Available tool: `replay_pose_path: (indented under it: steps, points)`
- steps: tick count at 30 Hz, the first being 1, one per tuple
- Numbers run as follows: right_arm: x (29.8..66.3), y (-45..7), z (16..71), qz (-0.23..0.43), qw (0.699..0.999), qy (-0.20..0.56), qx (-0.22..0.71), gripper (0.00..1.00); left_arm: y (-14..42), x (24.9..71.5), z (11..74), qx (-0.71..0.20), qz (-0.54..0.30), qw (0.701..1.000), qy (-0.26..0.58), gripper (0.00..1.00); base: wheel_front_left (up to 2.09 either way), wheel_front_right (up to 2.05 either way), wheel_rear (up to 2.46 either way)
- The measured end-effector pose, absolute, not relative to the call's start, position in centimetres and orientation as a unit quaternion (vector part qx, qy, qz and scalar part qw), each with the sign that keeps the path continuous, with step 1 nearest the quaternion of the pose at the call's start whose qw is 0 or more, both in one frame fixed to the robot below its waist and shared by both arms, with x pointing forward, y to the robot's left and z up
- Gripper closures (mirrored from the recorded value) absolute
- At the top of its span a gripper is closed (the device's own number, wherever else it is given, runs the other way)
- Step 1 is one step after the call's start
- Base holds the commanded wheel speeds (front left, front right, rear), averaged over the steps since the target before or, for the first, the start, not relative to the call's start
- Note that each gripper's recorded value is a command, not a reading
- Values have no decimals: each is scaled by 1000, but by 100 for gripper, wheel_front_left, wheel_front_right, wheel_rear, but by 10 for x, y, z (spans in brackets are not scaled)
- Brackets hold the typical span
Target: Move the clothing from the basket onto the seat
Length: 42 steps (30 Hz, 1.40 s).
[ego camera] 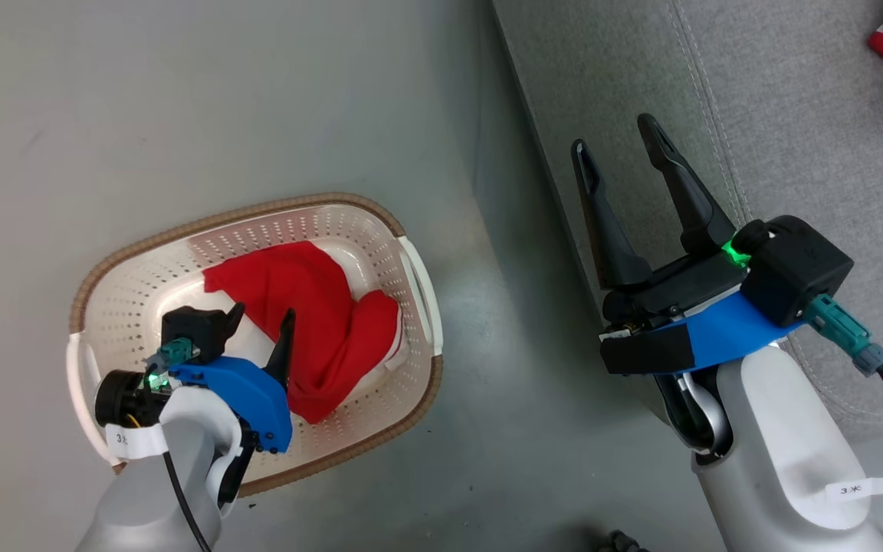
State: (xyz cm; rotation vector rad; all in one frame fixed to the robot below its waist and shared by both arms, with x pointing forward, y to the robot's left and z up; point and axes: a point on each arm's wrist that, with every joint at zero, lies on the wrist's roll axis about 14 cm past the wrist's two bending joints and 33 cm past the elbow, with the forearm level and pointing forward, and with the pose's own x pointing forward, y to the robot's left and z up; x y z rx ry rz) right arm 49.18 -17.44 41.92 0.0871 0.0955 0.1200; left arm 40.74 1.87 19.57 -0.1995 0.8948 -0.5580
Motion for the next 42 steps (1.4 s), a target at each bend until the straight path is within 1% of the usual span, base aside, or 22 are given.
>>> replay_pose_path:
  steps: [4, 9, 19, 28, 29, 30, 31, 42]
  points:
    - [492, -182, 402, 51, 996, 65, 46, 0, 6, 397, 171, -90, -287, 834, 462, 0, 0, 0, 0]
    - [492, -185, 385, 47, 994, 83, 52, 0, 3, 375, 142, -87, -294, 800, 516, 0, 0, 0, 0]
    - [496, -195, 370, 35, 993, 96, 56, 0, -4, 358, 107, -86, -299, 758, 573, 0, 0, 0, 0]
    - [496, -197, 366, 32, 993, 98, 59, 0, -9, 334, 96, -99, -291, 719, 624, 0, 0, 0, 0]
    - [496, -197, 366, 31, 993, 98, 59, 0, -9, 333, 96, -99, -291, 715, 627, 12, 0, 0, 0]
    - [496, -197, 365, 32, 993, 98, 59, 0, -9, 332, 96, -98, -293, 714, 628, 64, 0, 0, 0]
    - [497, -197, 365, 32, 993, 98, 59, 0, -10, 332, 96, -98, -293, 714, 629, 100, 0, 0, 0]
    - [498, -195, 364, 34, 993, 98, 60, 0, -14, 332, 98, -104, -304, 706, 632, 100, 0, 0, 0]
